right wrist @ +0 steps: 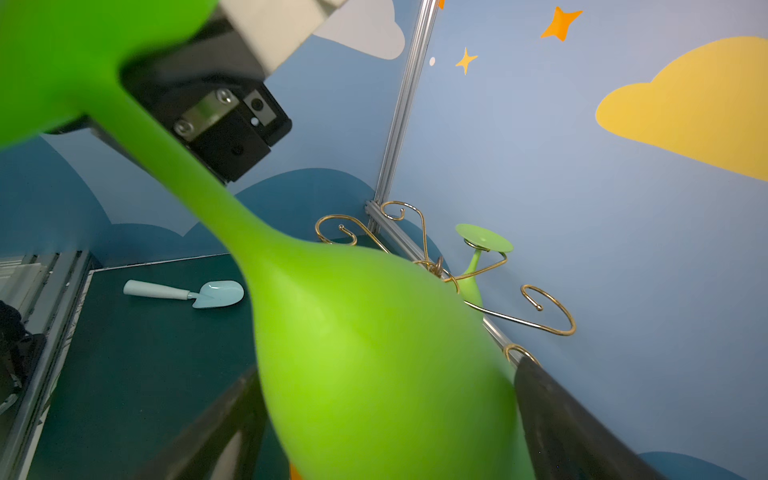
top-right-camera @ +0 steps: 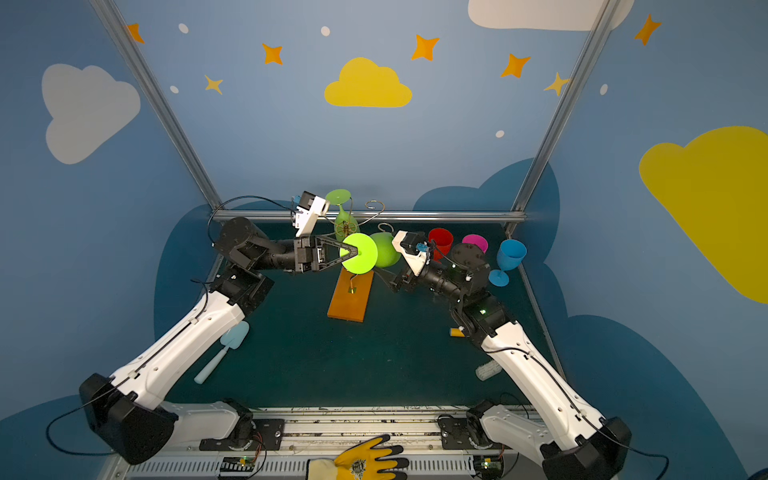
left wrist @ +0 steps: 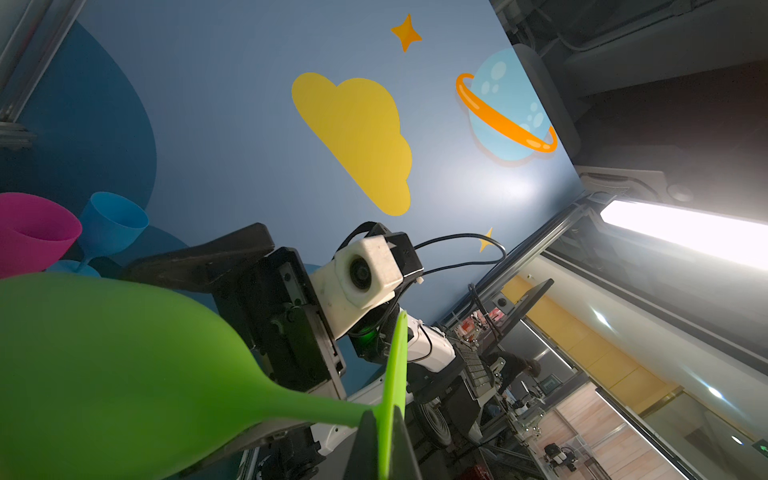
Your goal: Take the wine glass off the wine glass rack
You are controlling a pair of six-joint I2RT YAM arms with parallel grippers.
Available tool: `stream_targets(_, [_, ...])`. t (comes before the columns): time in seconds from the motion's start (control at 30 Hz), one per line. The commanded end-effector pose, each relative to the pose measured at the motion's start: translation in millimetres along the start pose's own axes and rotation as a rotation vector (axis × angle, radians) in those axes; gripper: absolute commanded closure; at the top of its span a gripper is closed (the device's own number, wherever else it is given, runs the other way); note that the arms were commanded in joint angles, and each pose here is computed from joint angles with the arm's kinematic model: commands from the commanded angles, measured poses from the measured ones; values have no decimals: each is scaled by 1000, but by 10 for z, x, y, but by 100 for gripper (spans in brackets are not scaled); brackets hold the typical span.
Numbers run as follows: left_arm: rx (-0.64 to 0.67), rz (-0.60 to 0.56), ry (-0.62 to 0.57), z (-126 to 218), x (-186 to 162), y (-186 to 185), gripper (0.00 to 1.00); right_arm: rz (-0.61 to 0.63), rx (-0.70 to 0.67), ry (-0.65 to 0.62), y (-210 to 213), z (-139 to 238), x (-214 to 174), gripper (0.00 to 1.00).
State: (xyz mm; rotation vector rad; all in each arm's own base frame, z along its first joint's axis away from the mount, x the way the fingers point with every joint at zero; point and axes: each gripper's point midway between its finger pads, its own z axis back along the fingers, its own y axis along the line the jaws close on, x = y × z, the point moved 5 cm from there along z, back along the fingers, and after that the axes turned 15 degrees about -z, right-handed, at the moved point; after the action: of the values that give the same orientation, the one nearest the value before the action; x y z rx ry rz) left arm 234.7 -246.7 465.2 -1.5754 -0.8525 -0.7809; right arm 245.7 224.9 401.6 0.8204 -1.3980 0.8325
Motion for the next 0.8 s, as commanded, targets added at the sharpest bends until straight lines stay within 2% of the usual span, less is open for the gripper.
stream_targets(0.0, [-51, -45, -4, -25, 72, -127, 97, 41, 20, -63, 24, -12, 230, 9])
stream_targets(0.23, [-81, -36, -10, -49, 101, -162, 97, 18, 9, -47, -32, -91, 205, 12])
stream_targets(0.4, [-96, -39, -16, -54, 131, -195, 97, 0, -1, -25, -30, -77, 177, 24])
stream_targets(0.47, [-104, -40, -19, -55, 145, -217, 97, -3, 0, -17, -21, -60, 163, 25])
stream_targets(0.5, [-110, -43, -21, -54, 158, -237, 97, -5, 3, -13, -10, -55, 160, 24])
stream_targets(0.6, [-121, -47, -24, -56, 175, -270, 97, -16, -17, 1, -28, -51, 134, 10])
stream_targets(0.77, [-132, -47, -22, -60, 190, -310, 96, -15, -23, 18, -46, -76, 93, 9])
